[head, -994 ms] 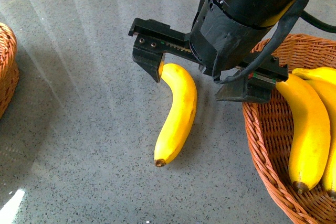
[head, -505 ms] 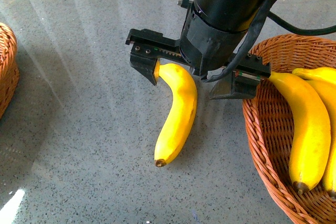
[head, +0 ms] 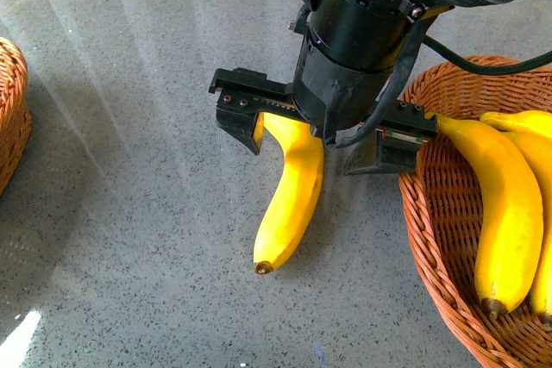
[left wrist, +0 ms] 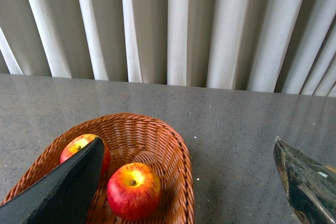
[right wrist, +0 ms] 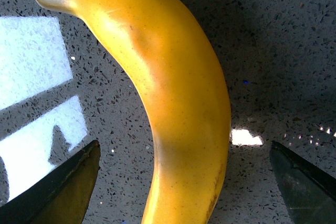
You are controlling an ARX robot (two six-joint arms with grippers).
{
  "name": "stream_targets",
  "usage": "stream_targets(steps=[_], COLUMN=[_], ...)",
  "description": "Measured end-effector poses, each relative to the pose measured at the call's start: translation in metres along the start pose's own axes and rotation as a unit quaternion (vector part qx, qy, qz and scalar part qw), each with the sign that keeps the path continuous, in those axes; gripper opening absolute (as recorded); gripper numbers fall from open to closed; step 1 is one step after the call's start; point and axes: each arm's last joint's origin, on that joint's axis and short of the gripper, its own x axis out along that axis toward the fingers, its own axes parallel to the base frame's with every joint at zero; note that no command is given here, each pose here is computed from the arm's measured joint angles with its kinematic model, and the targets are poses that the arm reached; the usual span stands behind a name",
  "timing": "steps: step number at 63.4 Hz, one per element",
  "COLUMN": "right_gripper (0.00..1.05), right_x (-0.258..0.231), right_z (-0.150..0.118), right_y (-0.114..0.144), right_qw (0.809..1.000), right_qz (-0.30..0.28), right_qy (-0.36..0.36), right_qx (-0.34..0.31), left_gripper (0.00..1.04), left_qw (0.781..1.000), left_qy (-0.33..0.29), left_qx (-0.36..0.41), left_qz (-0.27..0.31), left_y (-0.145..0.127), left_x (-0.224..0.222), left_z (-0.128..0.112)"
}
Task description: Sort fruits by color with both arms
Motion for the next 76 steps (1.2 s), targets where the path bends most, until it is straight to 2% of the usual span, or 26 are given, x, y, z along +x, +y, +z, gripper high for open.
stream_targets(steps=[14, 28, 49, 66, 76], right_gripper=[0.93, 0.86, 0.39, 0.34, 0.34], right_x=[0.007, 0.017, 0.017, 0.011, -0.013], right_z=[0.001, 0.000, 0.002, 0.006, 0.014], right_y=[0.002, 0.003, 0.006, 0.010, 0.009], right_qw=[1.000, 1.000, 1.000, 1.000, 0.997], right_qz=[-0.006, -0.016, -0.008, 0.018, 0.072], right_qy=[0.005, 0.013, 0.012, 0.012, -0.016], right_qx=[-0.003, -0.009, -0.011, -0.010, 0.012], left_gripper=[0.96, 0.96, 0.96, 0.96, 0.96], left_qw=[1.000, 1.000, 1.000, 1.000, 1.000], left_qy=[0.000, 0.000, 0.000, 0.000, 0.000], left_qx=[0.000, 0.000, 0.000, 0.000, 0.000], left_qz=[0.000, 0.000, 0.000, 0.000, 0.000], left_y=[0.000, 0.000, 0.000, 0.000, 0.000], left_x=[0.000, 0.000, 0.000, 0.000, 0.000], left_z=[0.000, 0.000, 0.000, 0.000, 0.000])
